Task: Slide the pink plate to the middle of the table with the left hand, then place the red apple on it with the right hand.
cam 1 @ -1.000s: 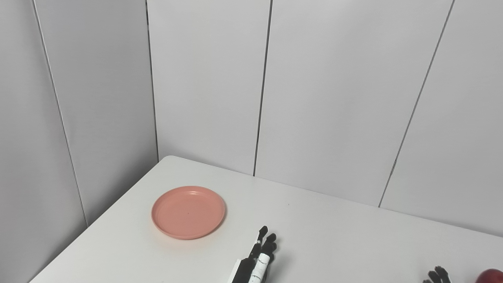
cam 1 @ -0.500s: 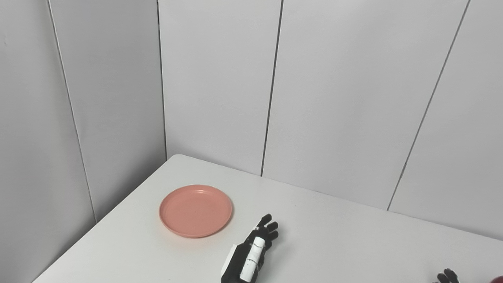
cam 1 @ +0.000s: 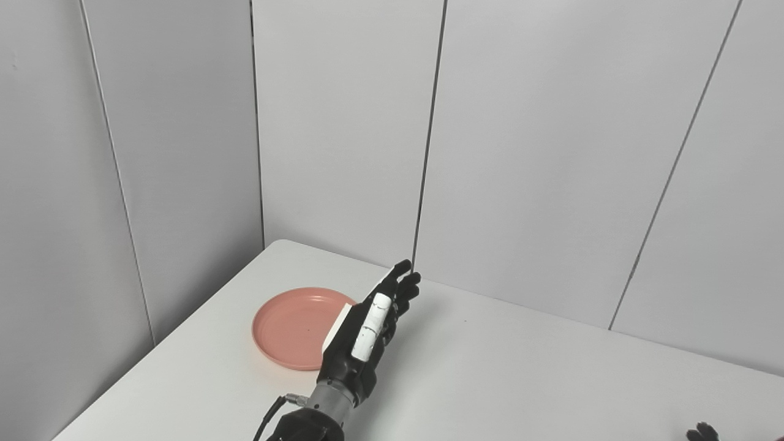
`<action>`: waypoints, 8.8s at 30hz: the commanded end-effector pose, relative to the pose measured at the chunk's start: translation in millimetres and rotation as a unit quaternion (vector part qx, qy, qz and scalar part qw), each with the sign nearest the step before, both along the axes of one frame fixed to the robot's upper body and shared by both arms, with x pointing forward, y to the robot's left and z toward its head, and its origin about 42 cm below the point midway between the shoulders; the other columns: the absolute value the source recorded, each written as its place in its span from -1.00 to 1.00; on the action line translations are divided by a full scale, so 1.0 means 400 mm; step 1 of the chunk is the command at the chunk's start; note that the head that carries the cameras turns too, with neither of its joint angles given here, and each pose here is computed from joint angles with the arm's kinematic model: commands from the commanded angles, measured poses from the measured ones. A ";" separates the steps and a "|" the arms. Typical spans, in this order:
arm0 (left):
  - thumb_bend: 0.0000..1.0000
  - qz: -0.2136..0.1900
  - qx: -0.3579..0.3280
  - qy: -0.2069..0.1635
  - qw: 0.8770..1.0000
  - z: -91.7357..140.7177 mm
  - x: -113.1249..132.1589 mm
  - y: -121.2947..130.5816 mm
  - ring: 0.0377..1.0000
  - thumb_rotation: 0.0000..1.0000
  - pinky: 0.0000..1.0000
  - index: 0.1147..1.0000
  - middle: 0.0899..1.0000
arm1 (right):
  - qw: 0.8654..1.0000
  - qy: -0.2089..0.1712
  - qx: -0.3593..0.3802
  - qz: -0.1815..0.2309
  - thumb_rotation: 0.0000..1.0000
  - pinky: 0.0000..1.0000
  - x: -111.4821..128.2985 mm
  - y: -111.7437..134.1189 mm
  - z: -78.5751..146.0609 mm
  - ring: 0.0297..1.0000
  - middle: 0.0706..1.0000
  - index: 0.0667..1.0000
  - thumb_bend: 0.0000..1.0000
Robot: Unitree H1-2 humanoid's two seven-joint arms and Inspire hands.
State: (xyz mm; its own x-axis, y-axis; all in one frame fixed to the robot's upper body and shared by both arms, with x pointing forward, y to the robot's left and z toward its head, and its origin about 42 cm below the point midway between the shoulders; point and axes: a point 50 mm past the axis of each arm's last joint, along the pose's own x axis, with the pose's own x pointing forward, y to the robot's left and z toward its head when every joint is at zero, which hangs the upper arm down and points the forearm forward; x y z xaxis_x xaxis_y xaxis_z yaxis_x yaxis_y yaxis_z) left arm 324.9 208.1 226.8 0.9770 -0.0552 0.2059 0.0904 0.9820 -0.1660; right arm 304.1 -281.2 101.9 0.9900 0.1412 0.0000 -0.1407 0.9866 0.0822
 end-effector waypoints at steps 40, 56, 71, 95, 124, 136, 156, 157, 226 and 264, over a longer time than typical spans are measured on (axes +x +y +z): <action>0.95 0.091 0.058 -0.010 0.994 0.014 0.215 0.494 0.79 0.94 0.89 0.79 0.77 | 0.999 0.049 0.002 -0.003 1.00 1.00 -0.071 0.020 -0.068 0.96 0.98 1.00 0.74; 0.95 0.132 0.037 0.008 0.990 -0.034 0.273 0.581 0.69 0.87 0.74 0.74 0.66 | 0.999 0.050 0.000 -0.003 1.00 0.97 -0.079 0.022 -0.063 0.93 0.96 0.98 0.74; 0.90 0.183 0.011 0.036 0.982 -0.104 0.284 0.652 0.56 0.80 0.52 0.68 0.55 | 0.999 0.050 -0.002 -0.003 1.00 0.96 -0.080 0.022 -0.062 0.92 0.95 0.98 0.74; 0.85 0.137 0.014 0.082 0.987 -0.215 0.282 0.576 0.60 0.76 0.57 0.68 0.58 | 0.999 0.050 -0.002 -0.003 1.00 0.92 -0.083 0.031 -0.054 0.88 0.93 0.95 0.74; 0.78 0.075 0.053 0.092 0.992 -0.207 0.265 0.453 0.61 0.79 0.58 0.66 0.61 | 0.999 0.049 -0.007 0.002 1.00 0.87 -0.084 0.050 -0.050 0.87 0.93 0.93 0.75; 0.84 0.064 0.042 0.096 0.992 -0.211 0.293 0.406 0.56 0.76 0.55 0.65 0.55 | 0.999 0.046 -0.005 0.005 1.00 0.84 -0.086 0.063 -0.043 0.85 0.91 0.92 0.71; 0.94 0.041 0.030 0.091 0.995 -0.214 0.303 0.343 0.58 0.76 0.61 0.62 0.59 | 0.999 0.046 -0.010 0.008 1.00 0.86 -0.094 0.067 -0.035 0.86 0.93 0.95 0.69; 0.95 0.039 0.030 0.090 0.995 -0.215 0.304 0.339 0.58 0.76 0.61 0.62 0.59 | 0.999 0.045 -0.011 0.008 1.00 0.86 -0.094 0.068 -0.035 0.86 0.93 0.95 0.69; 0.88 -0.088 0.010 0.133 0.987 -0.287 0.283 0.076 0.49 0.76 0.45 0.57 0.51 | 1.000 0.014 -0.011 0.017 1.00 0.76 -0.106 0.188 0.029 0.82 0.84 0.86 0.77; 0.79 -0.113 -0.033 0.153 0.981 -0.285 0.263 -0.065 0.50 0.79 0.43 0.59 0.50 | 0.999 0.000 -0.032 0.027 1.00 0.74 -0.092 0.283 0.046 0.79 0.83 0.88 0.75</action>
